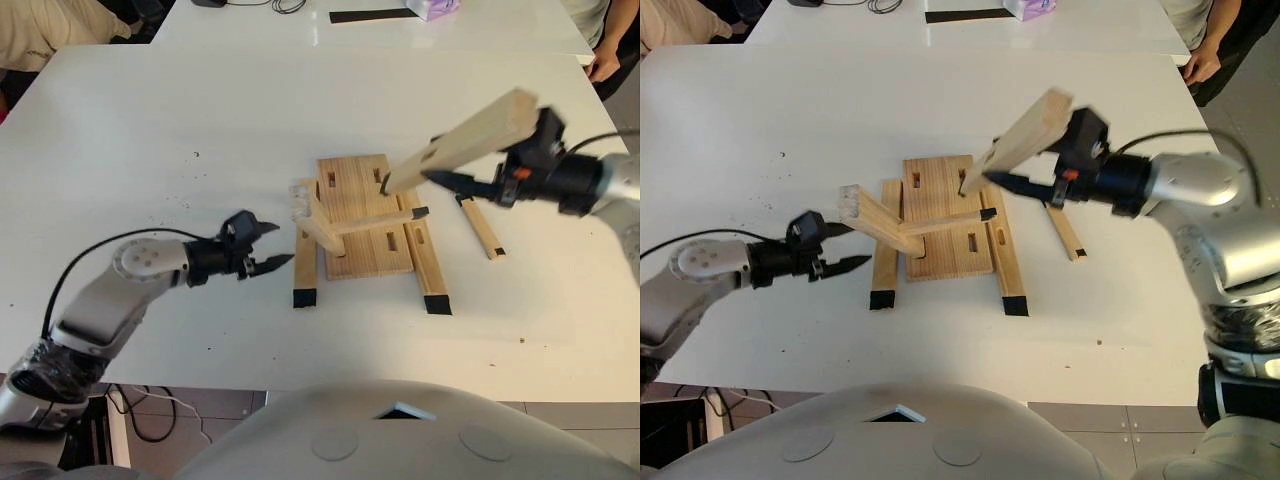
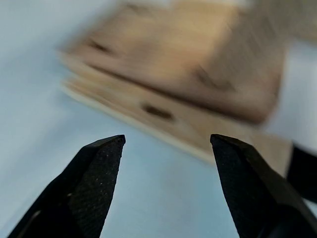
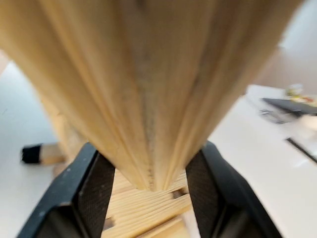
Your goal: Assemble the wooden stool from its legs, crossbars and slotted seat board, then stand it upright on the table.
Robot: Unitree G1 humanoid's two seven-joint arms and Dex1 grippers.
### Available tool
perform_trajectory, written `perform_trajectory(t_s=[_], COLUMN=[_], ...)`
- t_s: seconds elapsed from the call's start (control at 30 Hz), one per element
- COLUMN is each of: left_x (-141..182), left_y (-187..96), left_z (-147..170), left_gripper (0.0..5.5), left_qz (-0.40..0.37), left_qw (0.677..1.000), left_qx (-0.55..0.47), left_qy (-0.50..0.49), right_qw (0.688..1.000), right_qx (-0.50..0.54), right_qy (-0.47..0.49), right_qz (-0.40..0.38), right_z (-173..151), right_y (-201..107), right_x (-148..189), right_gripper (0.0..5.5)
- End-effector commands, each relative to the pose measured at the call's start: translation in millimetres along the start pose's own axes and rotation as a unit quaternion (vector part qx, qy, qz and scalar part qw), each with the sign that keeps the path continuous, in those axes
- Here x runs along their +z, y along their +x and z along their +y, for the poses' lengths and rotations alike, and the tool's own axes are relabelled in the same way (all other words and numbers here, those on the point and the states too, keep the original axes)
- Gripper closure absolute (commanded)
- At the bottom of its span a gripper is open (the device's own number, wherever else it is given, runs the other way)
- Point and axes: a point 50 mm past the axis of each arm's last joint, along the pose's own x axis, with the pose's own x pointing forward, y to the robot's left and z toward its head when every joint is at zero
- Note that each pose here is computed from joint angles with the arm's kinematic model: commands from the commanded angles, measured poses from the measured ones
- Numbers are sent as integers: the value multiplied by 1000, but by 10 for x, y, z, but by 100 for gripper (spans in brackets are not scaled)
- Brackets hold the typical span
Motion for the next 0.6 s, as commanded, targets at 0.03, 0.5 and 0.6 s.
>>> perform_trajectory(t_s=[0.03,0.5,0.6], left_x=[-53,29,103], left_y=[6,101,103], left_z=[-81,-270,-298], left_gripper=[229,229,229], left_qz=[15,13,6], left_qw=[999,997,996], left_qx=[-17,-45,-54], left_qy=[28,63,76], right_qw=[999,998,998], right_qx=[0,12,19], right_qy=[-25,-37,-31], right_qz=[23,43,50], right_z=[37,18,79], right_y=[-115,-202,-189], right_x=[-68,-196,-278], right_gripper=[346,346,346])
